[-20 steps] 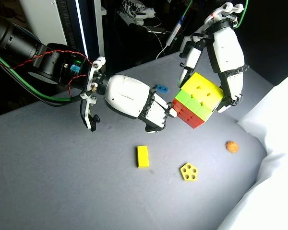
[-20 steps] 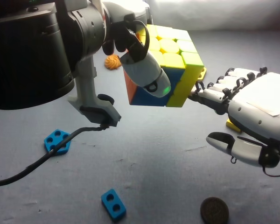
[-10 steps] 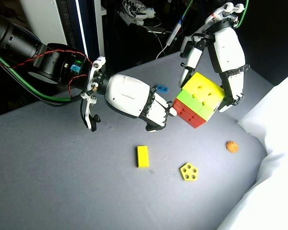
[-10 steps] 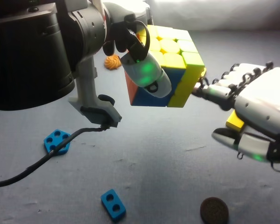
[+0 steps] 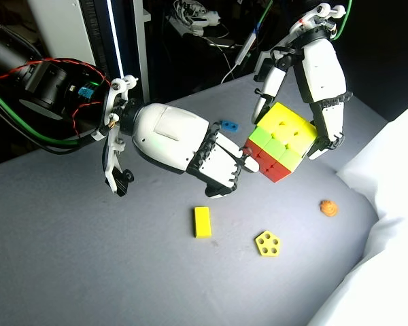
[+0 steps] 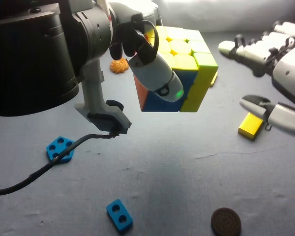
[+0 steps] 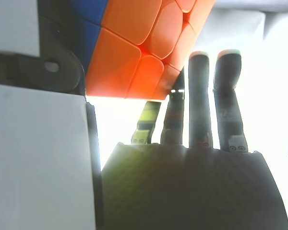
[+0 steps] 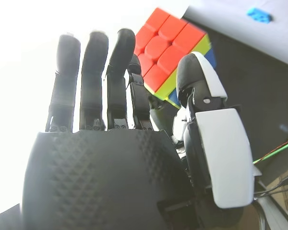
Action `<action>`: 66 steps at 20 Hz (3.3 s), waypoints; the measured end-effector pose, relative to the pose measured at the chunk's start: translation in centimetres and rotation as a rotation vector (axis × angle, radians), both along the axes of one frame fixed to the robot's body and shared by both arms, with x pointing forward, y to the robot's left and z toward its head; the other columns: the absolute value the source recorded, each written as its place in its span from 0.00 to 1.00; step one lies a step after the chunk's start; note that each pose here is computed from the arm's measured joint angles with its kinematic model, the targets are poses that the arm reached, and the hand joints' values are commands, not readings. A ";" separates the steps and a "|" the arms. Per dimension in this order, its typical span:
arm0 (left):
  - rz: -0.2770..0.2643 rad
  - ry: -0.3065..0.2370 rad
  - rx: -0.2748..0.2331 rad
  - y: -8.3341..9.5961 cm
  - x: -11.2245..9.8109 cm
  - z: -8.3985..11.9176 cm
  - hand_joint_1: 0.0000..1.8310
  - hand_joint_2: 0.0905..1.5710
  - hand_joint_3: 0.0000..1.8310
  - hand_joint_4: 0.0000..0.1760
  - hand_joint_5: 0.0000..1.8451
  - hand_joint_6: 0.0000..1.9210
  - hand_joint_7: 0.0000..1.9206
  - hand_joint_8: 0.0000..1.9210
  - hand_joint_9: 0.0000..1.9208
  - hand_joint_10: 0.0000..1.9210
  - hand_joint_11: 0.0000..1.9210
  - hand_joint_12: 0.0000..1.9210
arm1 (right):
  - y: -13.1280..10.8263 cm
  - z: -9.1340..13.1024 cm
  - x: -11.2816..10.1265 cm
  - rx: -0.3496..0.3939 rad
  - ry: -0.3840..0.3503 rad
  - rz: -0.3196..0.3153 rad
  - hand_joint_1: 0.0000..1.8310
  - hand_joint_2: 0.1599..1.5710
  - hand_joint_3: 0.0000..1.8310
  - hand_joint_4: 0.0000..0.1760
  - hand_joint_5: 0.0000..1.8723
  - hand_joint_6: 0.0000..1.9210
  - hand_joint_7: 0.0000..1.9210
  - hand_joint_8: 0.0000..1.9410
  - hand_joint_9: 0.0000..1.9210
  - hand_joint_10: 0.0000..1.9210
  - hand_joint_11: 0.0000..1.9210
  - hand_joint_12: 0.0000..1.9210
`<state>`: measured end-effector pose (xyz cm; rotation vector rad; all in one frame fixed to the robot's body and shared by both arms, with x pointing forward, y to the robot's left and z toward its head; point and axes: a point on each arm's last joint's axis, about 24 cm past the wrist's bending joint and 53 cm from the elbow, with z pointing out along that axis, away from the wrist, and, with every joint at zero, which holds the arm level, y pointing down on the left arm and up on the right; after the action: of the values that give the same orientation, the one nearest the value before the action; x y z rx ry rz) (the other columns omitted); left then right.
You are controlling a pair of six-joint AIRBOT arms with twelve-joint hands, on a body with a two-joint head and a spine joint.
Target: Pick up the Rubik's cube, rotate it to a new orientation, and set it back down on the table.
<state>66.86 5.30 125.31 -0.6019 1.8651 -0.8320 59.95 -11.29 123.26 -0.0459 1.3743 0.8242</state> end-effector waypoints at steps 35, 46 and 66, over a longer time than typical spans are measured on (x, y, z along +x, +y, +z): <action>0.033 0.060 -0.223 -1.2 -1.3 -8.2 0.59 0.76 0.00 0.00 0.02 0.93 0.05 0.99 0.10 1.00 0.15 1.00 | -0.5 2.4 0.9 0.086 0.002 -0.015 0.15 0.86 0.00 0.00 0.11 0.00 0.18 0.01 0.13 0.26 0.00 0.77; -0.004 0.012 -0.283 -1.6 -1.0 -10.1 0.60 0.76 0.00 0.00 0.03 0.93 0.05 0.98 0.10 1.00 0.15 1.00 | -0.6 2.5 1.0 0.083 -0.003 -0.019 0.16 0.86 0.00 0.00 0.08 0.00 0.17 0.00 0.18 0.05 0.00 0.59; -0.015 0.029 -0.286 -0.7 -2.0 -13.5 0.26 0.59 0.00 0.12 0.00 0.00 0.00 0.00 0.03 0.00 0.00 0.30 | -0.5 2.5 0.9 0.078 -0.007 -0.019 0.16 0.87 0.00 0.00 0.09 0.00 0.19 0.00 0.21 0.05 0.00 0.67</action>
<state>64.82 4.59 111.86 -0.7805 1.7914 -1.1162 60.88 -11.76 125.71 0.0244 1.3334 0.8605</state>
